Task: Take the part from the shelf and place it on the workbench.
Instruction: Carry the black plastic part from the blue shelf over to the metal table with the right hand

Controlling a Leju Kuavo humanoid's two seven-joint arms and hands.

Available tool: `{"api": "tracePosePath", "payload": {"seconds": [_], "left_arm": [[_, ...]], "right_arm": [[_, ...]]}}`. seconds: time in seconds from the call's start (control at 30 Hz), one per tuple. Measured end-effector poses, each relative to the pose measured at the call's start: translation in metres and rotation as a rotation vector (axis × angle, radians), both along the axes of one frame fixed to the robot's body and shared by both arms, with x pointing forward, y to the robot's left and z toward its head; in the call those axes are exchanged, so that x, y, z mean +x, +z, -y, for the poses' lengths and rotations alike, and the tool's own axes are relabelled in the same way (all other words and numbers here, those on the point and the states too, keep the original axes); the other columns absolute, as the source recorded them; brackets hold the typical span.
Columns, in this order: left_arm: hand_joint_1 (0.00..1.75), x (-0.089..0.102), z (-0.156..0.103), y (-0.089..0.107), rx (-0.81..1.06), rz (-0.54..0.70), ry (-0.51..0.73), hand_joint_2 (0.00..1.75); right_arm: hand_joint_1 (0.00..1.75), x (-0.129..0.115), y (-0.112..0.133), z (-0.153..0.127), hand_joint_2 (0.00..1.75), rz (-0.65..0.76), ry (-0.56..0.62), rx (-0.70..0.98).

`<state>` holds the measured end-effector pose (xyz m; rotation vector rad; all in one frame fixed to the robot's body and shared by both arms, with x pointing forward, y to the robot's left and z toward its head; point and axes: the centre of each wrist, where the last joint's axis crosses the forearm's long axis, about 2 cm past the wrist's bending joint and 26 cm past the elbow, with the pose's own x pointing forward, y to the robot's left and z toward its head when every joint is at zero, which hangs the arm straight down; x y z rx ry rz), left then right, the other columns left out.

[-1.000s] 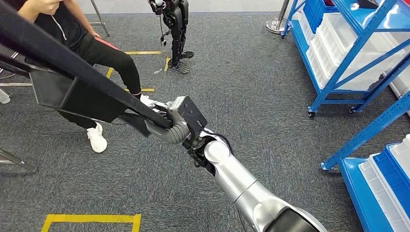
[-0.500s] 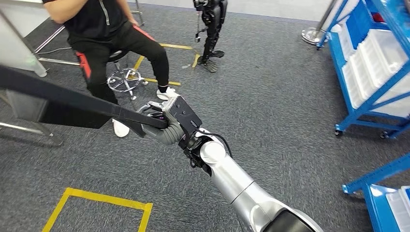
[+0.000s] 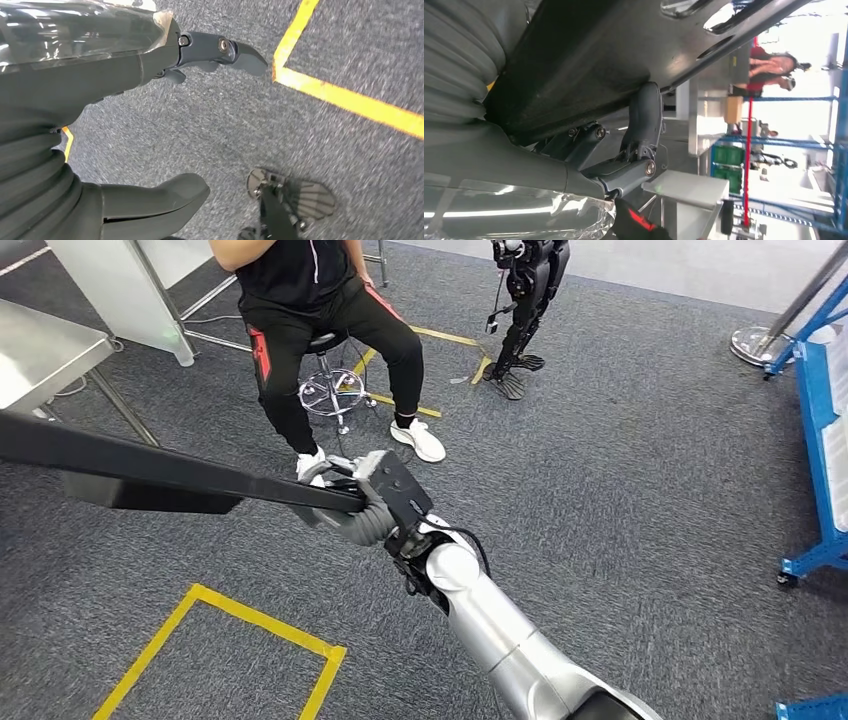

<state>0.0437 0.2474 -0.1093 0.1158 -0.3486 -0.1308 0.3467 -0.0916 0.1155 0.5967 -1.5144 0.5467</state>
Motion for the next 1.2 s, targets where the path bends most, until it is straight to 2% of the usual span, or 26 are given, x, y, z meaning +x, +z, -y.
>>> {"api": "tracePosePath", "payload": {"seconds": [0.23,0.57,0.87,1.0,1.2], "left_arm": [[0.0,0.0,-0.012,-0.001,0.003,0.004,-0.022,1.75],[0.0,0.005,-0.017,-0.001,0.018,0.028,-0.003,1.75],[0.0,0.004,-0.018,-0.001,0.012,0.031,-0.009,1.75],[0.0,-0.002,-0.018,-0.002,0.014,0.019,-0.012,1.75],[0.0,0.0,-0.017,-0.001,0.013,0.026,-0.02,1.75]], "right_arm": [[1.75,-0.005,-0.013,0.018,1.75,-0.012,-0.051,0.006],[1.75,0.01,0.003,0.014,1.75,0.022,-0.021,0.03],[1.75,0.011,-0.001,0.021,1.75,0.005,-0.045,0.003],[1.75,0.012,0.003,0.019,1.75,0.051,-0.056,-0.042],[1.75,0.014,0.009,0.019,1.75,0.102,-0.061,-0.077]]}}
